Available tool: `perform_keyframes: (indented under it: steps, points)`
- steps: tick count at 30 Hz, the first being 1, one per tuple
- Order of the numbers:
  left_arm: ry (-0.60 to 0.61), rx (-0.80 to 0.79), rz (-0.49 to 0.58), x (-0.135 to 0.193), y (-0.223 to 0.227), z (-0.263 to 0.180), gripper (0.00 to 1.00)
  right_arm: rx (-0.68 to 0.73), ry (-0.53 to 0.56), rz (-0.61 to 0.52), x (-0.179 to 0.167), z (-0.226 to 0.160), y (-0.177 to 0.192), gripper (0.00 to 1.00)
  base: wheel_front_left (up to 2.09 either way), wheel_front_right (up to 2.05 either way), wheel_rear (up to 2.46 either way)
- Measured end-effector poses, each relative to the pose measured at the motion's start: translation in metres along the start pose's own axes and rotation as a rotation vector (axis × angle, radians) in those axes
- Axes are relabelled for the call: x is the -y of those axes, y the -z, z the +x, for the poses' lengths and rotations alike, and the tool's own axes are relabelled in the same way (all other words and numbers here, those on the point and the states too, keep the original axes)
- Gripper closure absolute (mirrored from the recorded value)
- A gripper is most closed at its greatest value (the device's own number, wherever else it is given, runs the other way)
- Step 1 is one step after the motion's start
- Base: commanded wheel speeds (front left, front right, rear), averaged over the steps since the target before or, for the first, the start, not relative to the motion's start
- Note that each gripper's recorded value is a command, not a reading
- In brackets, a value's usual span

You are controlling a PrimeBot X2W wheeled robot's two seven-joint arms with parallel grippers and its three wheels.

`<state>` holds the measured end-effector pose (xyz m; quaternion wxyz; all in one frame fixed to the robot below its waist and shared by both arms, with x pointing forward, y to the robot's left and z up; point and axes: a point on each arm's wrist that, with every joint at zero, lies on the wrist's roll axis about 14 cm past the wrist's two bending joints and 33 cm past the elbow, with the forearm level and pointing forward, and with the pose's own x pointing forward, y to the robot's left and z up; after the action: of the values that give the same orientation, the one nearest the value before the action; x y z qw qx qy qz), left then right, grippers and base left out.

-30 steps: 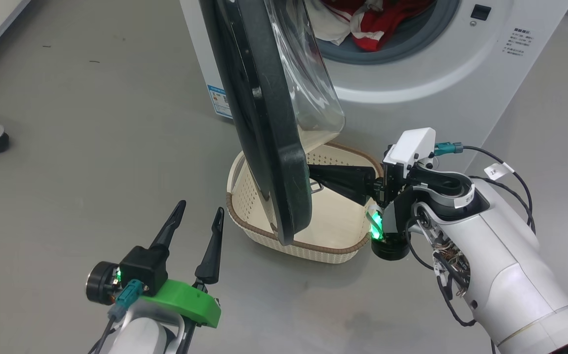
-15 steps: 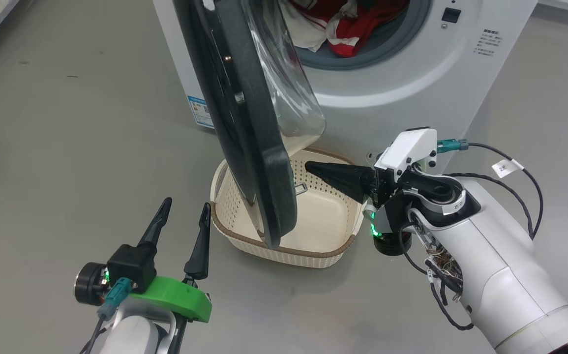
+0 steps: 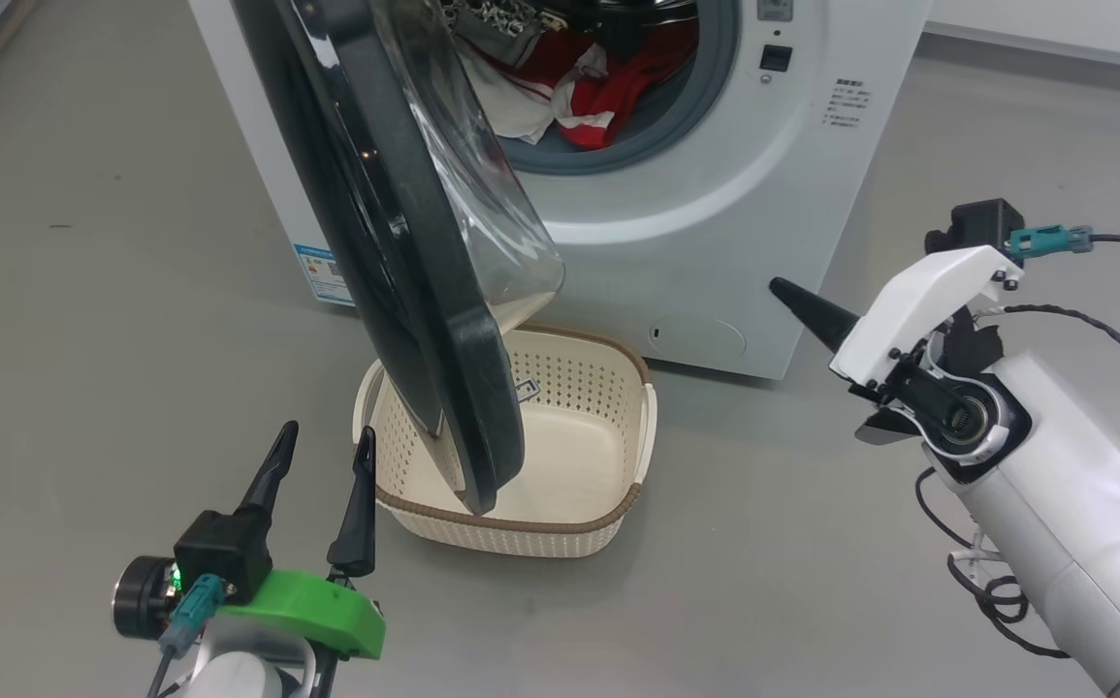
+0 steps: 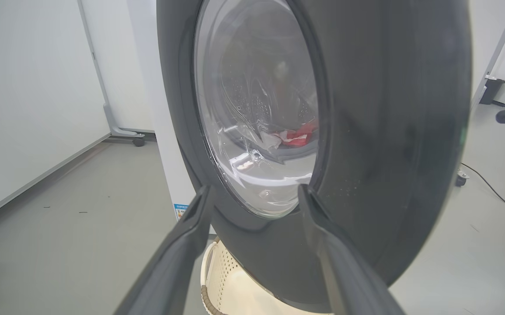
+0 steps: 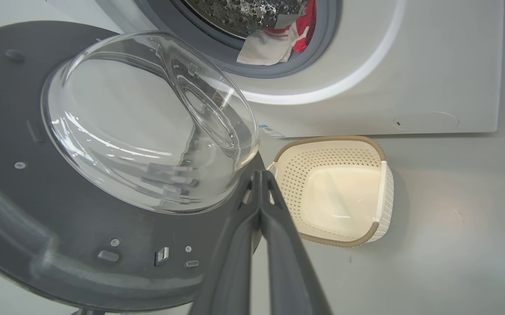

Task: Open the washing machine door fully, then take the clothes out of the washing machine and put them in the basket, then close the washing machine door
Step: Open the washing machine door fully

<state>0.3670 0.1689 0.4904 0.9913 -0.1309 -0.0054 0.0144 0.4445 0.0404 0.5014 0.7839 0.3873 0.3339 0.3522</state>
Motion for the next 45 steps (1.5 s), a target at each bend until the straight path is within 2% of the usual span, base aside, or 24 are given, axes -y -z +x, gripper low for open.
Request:
perform_keyframes:
  steps: [2,4,11,16,23,32,40,45]
  points:
    - [0.01,-0.001,0.005,0.001,0.0,0.0,0.0,0.06,0.072,-0.158,0.016,-0.018,-0.011,1.0,0.0,0.0,0.0]
    - [0.015,0.0,0.006,0.002,0.0,0.0,0.0,0.086,0.106,-0.262,0.022,-0.029,-0.014,1.0,0.0,0.0,0.0]
    - [0.038,0.007,0.013,0.006,-0.002,0.0,0.0,0.252,0.147,-0.476,0.027,-0.065,-0.027,1.0,0.0,0.0,0.0]
    - [0.067,0.022,0.022,0.014,-0.007,-0.002,0.0,0.315,0.173,-0.607,0.035,-0.09,-0.017,1.0,0.0,0.0,0.0]
    - [0.073,0.023,0.02,0.015,-0.007,-0.006,0.0,0.448,0.219,-0.623,0.041,-0.117,-0.007,1.0,0.0,0.0,0.0]
    - [0.087,0.029,0.016,0.019,-0.009,-0.007,0.0,0.498,0.392,-0.622,0.067,-0.149,-0.001,1.0,0.0,0.0,0.0]
    - [0.077,0.035,0.013,0.015,-0.01,-0.008,0.0,0.667,0.406,-0.608,0.047,-0.172,-0.026,1.0,0.0,0.0,0.0]
    - [0.077,0.035,0.012,0.015,-0.01,-0.008,0.0,0.659,0.46,-0.599,0.06,-0.185,-0.008,1.0,0.0,0.0,0.0]
